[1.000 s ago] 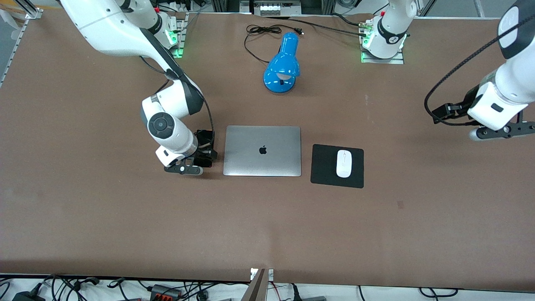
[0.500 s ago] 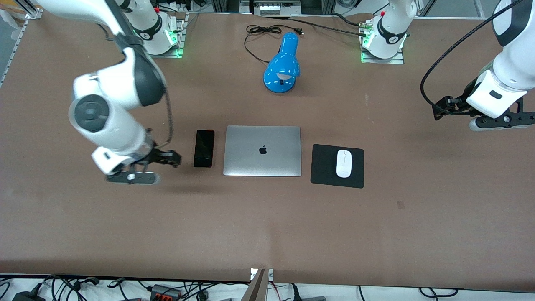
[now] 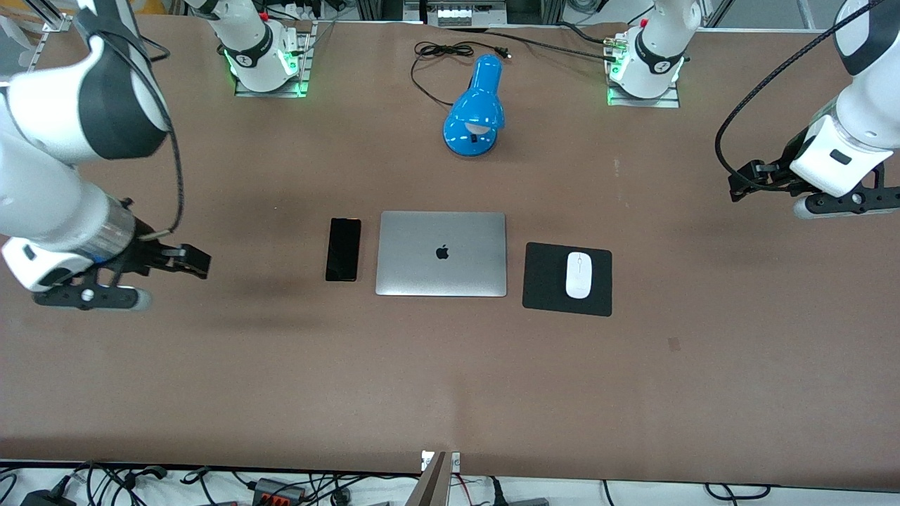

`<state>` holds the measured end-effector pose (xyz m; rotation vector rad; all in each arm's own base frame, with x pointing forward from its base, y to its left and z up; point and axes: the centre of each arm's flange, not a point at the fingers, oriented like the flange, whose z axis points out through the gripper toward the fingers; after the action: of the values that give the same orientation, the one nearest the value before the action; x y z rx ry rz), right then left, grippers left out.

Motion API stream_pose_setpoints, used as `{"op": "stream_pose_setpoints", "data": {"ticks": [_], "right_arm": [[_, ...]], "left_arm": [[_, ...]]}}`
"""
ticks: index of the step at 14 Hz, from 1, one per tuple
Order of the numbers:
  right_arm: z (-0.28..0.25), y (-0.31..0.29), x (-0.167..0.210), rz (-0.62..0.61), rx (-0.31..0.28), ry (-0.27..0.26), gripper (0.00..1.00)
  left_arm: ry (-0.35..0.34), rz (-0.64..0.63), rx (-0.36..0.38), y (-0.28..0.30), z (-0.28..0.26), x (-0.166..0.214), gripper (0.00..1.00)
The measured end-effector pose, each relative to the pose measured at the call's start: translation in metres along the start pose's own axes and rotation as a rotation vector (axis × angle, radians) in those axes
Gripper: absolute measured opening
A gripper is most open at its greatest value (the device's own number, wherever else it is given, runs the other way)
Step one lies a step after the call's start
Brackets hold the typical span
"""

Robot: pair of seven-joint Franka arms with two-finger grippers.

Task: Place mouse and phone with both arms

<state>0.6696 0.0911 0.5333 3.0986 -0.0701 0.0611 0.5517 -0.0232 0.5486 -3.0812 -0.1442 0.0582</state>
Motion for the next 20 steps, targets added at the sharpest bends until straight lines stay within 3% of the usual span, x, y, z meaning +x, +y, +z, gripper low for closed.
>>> {"op": "stream_pose_setpoints", "data": {"ticks": [6,9,17,20], "right_arm": [[-0.044,0.117,-0.014,-0.037,0.032,0.016,1.00],[-0.060,0.113,-0.025,-0.047,0.033,0.032,1.00],[-0.035,0.113,-0.092,-0.064,0.039,0.001,1.00],[-0.041,0.115,-0.098,-0.076,0.030,0.011,1.00]], "left_arm": [[0.000,0.002,0.000,-0.001,0.000,0.000,1.00],[0.001,0.047,-0.001,-0.003,0.000,0.000,1.00],[0.010,0.062,-0.002,-0.009,-0.003,0.002,1.00],[0.010,0.062,-0.002,-0.009,-0.003,0.002,1.00]]}}
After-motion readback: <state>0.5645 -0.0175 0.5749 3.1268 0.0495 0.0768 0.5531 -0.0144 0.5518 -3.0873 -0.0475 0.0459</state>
